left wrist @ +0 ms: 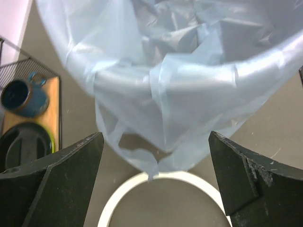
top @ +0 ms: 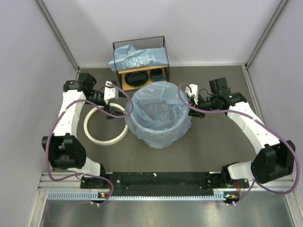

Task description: Put the trash bags into the trash bin

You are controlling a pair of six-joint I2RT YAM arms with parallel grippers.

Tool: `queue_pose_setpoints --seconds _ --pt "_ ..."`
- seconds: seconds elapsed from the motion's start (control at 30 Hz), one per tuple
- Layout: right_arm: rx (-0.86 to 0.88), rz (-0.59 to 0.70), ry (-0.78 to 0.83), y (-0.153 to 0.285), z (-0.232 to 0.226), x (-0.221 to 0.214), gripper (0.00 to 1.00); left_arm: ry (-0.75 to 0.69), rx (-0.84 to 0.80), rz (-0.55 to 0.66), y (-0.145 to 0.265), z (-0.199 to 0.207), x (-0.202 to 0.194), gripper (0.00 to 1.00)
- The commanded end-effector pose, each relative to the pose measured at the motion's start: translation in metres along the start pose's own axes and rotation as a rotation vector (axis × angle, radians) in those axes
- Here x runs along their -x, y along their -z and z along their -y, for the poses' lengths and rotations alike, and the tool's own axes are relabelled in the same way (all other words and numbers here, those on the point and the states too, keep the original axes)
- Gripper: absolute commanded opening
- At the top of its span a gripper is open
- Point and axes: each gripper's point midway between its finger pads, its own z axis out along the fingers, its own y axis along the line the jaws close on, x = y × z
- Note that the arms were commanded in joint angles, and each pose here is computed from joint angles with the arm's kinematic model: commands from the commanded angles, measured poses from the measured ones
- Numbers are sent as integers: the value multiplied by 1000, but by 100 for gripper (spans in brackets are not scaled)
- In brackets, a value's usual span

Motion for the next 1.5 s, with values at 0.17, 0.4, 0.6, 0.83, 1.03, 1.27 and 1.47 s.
queue_pose_setpoints --seconds 0.17,0.4,0.6,0.83,1.03,1.27,1.47 --pt "-9 97 62 14 6 46 0 135 -184 108 -44 34 16 99" --pt "-2 71 43 11 2 34 0 120 -191 81 -50 38 0 9" --pt "6 39 27 4 0 18 0 158 -219 25 -53 51 -26 0" --pt "48 -23 -82 -12 4 -27 0 161 -196 -77 -62 52 -75 0" --pt "92 -36 -178 -25 8 -53 0 168 -203 -120 -65 57 -95 0" --pt "123 -25 -234 -37 6 -65 0 152 -184 -165 -62 64 -110 0" --pt "44 23 -190 -11 11 -52 38 166 -125 -111 -41 61 -81 45"
